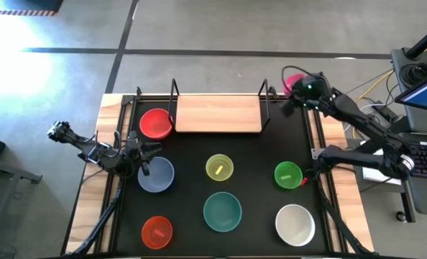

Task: Place and stack bowls onto a shelf
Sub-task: Put the light pink bowl on the shelf

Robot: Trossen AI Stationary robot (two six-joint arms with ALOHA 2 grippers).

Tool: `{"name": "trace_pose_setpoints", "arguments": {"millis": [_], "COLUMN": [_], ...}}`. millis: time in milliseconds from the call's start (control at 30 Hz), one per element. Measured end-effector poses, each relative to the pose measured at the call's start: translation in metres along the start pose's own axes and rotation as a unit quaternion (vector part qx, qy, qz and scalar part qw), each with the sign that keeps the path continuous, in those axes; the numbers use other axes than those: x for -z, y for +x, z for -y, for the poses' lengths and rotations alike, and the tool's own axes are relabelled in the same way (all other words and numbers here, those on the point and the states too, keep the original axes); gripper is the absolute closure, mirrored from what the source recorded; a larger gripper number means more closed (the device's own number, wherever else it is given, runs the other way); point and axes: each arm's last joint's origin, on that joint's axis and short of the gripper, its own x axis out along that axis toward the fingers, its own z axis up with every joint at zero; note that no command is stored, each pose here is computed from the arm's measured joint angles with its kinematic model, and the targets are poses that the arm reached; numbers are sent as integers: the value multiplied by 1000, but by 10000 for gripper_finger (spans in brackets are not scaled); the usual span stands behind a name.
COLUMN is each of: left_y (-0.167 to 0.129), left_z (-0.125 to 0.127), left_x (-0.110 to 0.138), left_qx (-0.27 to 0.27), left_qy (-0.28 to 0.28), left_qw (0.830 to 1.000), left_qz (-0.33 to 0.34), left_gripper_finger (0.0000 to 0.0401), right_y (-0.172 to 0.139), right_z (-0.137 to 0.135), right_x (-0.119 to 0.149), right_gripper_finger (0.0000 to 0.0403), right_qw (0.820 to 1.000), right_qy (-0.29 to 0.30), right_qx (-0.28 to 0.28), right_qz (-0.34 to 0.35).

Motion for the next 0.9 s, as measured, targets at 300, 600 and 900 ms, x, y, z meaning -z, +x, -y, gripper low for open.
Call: {"name": "trace_pose_setpoints", "arguments": {"millis": [300,600,900], "left_y": [0,0,0], "left_z": [0,0,0], "left_x": [0,0,0], "left_qx": [0,0,0], "left_qy": [0,0,0], "left_qw": [1000,1000,1000], "left_qz": [0,0,0], "left_gripper_finger": [297,297,297], "right_y": [-10,7,38], "right_z": [-32,-63,-88], "right_x": [-23,-23,-20], "right_gripper_finger": [394,394,394], "right_qw": [977,968,964], "right_qy": [13,-17,-45], "right_qx": [-176,-230,-253], "right_qz": [119,95,65]}}
